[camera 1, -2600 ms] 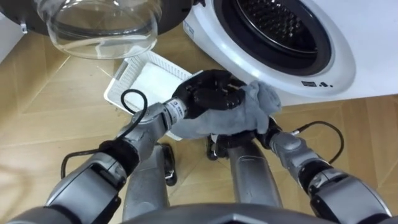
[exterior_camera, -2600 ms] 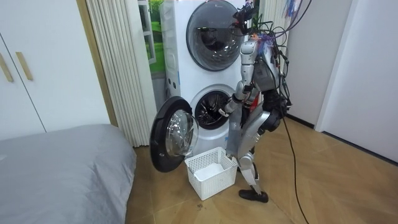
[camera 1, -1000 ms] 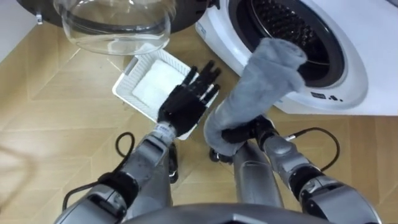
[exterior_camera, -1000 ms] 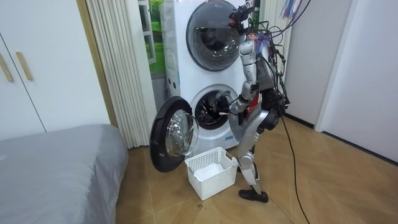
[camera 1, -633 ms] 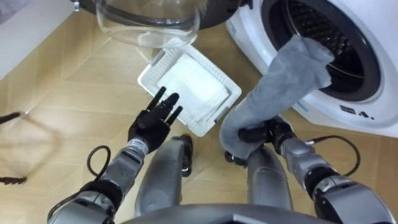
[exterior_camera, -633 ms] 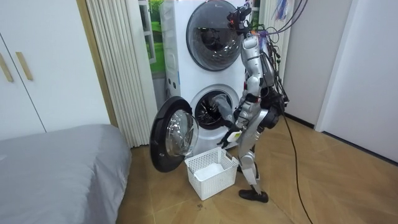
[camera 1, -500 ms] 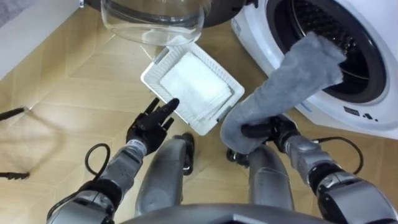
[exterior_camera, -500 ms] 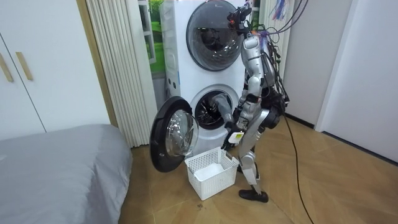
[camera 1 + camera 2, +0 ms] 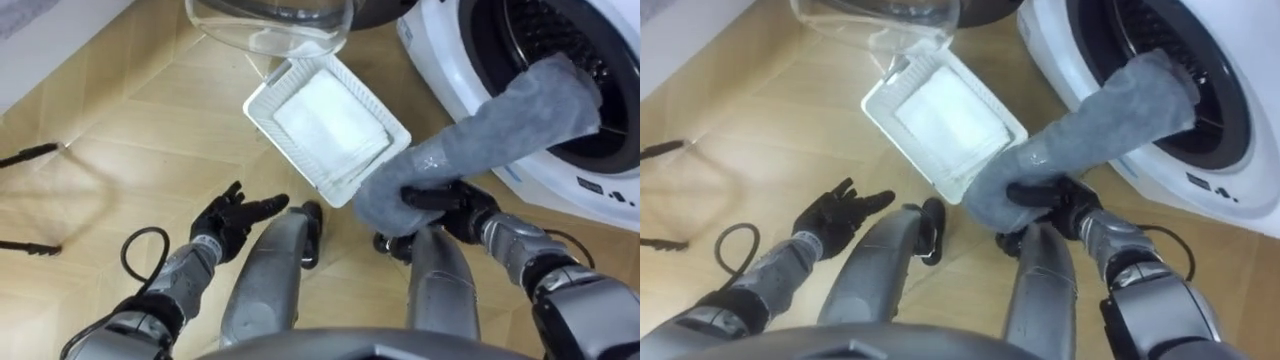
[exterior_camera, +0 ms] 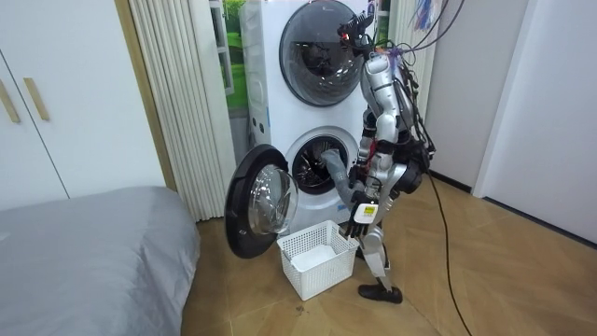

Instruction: Put towel into washing machine

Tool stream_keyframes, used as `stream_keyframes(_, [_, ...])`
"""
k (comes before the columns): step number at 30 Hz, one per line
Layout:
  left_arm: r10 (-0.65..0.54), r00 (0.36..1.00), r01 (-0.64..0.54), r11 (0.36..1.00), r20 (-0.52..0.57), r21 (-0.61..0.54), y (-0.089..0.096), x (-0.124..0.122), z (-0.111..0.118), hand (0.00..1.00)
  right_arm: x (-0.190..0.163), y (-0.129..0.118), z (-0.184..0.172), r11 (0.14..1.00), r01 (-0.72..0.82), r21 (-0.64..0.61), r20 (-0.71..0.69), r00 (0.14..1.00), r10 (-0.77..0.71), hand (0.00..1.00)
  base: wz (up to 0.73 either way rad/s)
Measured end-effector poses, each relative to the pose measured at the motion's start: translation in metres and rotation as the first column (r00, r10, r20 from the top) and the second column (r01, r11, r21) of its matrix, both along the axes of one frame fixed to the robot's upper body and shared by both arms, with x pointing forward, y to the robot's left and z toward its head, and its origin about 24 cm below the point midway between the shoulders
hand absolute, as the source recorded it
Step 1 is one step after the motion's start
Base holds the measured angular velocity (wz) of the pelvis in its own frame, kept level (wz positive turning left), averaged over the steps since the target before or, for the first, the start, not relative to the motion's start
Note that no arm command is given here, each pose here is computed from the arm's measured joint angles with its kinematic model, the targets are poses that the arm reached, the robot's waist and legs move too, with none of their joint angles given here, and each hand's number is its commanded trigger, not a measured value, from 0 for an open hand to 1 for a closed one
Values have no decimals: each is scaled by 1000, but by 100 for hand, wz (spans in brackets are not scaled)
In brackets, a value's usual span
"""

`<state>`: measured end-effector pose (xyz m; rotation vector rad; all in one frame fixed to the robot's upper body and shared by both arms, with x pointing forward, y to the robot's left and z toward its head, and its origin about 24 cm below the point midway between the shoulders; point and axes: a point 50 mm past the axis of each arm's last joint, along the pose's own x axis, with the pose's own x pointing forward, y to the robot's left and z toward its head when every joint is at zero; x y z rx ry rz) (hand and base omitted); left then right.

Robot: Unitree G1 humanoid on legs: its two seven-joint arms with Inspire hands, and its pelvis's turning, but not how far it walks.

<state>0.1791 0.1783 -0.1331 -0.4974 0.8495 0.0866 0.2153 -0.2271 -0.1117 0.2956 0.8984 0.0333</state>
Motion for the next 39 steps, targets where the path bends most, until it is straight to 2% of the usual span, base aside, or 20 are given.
stream_keyframes(3, [-4,1000,4,1000,-3,-8,0,0,0,0,4,-2,4,996,54,77,18,998,-56,100,13])
stream_keyframes(13, [7,999,-7,1000,-32,7,8,-5,-2,0,10,-21,13,949,241,204,50,966,-255,100,10])
stream_keyframes(19, [50,998,-51,999,-36,-4,16,-8,-2,0,20,-26,23,928,262,265,65,955,-288,100,0])
stream_keyframes(22, [70,997,-71,997,-25,-19,18,-8,0,0,30,-38,35,910,288,298,107,937,-332,100,7])
stream_keyframes(28, [113,993,-113,993,-29,20,43,-19,3,0,39,-57,51,900,307,310,144,920,-364,100,1])
stream_keyframes(39, [189,982,-189,981,-2,55,60,-16,11,0,59,-91,87,874,387,293,214,865,-454,100,0])
